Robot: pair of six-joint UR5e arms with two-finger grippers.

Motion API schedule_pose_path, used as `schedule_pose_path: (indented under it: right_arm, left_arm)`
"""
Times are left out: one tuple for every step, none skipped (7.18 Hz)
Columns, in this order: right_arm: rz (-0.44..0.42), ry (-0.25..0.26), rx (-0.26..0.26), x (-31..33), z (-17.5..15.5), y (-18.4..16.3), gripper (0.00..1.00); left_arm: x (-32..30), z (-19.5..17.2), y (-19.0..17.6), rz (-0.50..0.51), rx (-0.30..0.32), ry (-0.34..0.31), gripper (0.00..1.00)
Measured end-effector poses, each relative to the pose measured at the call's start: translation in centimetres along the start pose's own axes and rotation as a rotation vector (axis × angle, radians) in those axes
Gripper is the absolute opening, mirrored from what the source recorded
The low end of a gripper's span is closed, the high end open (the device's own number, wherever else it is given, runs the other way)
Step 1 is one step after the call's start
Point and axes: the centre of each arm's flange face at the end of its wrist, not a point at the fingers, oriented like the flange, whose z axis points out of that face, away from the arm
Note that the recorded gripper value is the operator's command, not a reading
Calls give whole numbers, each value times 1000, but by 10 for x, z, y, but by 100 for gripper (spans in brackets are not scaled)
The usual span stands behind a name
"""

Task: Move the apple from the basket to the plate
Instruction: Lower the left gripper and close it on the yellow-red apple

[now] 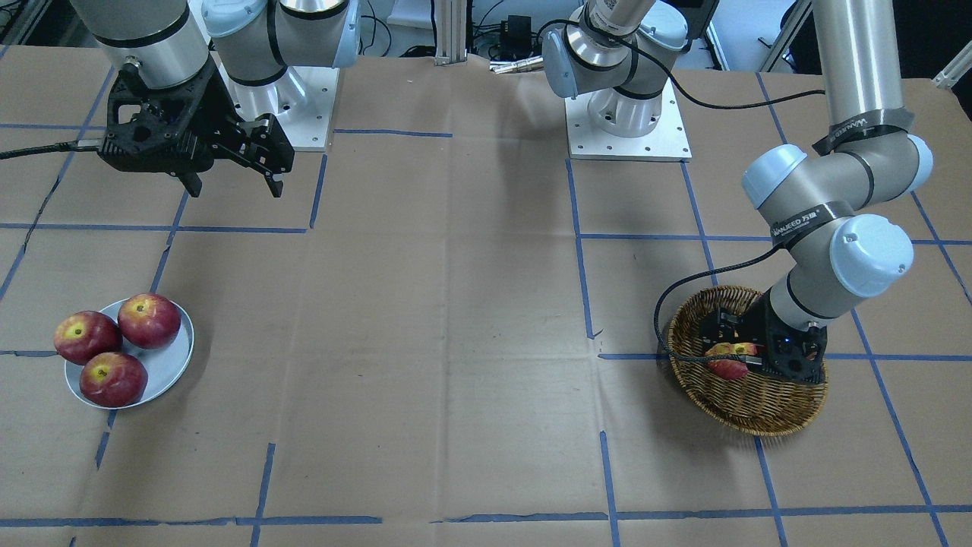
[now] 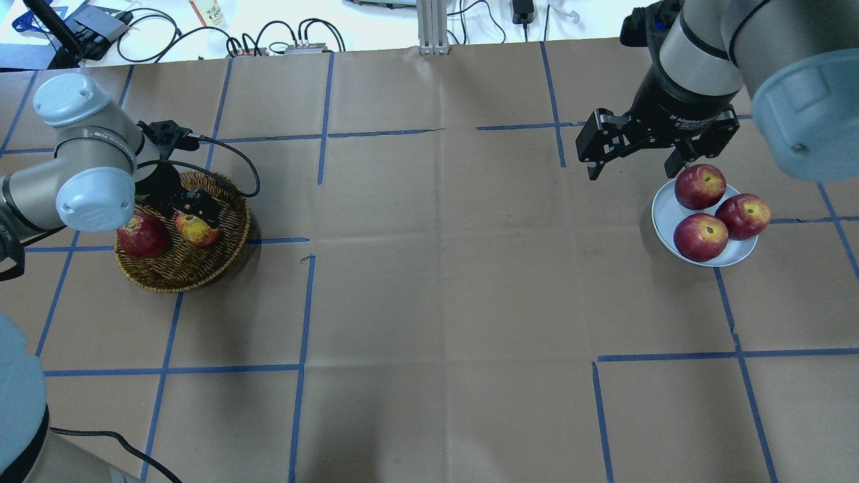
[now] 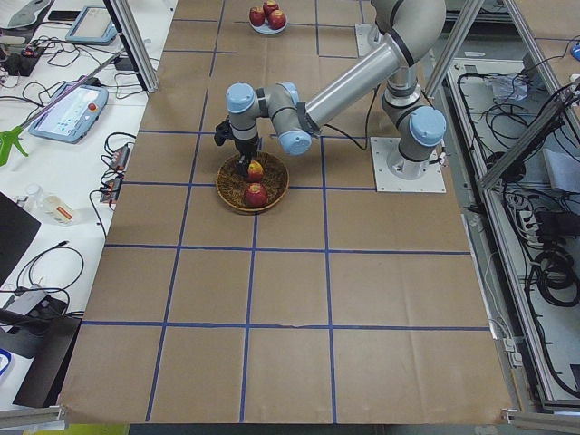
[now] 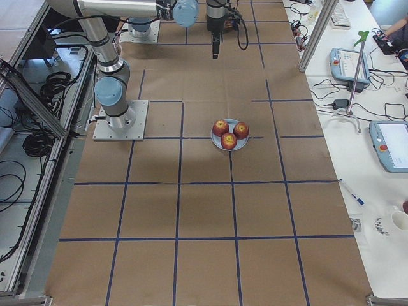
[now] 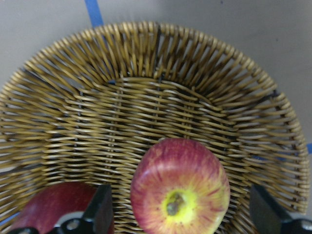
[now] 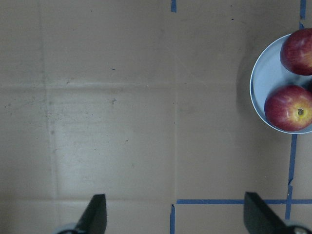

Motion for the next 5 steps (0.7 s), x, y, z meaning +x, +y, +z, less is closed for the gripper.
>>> schedule_pose_path:
  right_arm:
    - [-1, 0, 1, 0, -1, 0, 100]
    - [-1, 0, 3, 0, -1, 0, 100]
    - [-1, -1, 5, 0, -2, 0, 100]
    - [-1, 0, 4, 0, -2, 0, 100]
    - [-1, 0, 4, 0, -2, -1, 100]
  left_arm:
    - [-1, 9, -2, 0, -12, 9, 98]
    - [-2, 15, -4, 0, -18, 16, 81]
    - [-2, 21, -5, 0, -22, 23, 57]
    - [-2, 23, -5, -1, -23, 24, 44]
    - [-4, 23, -7, -2, -22, 20, 38]
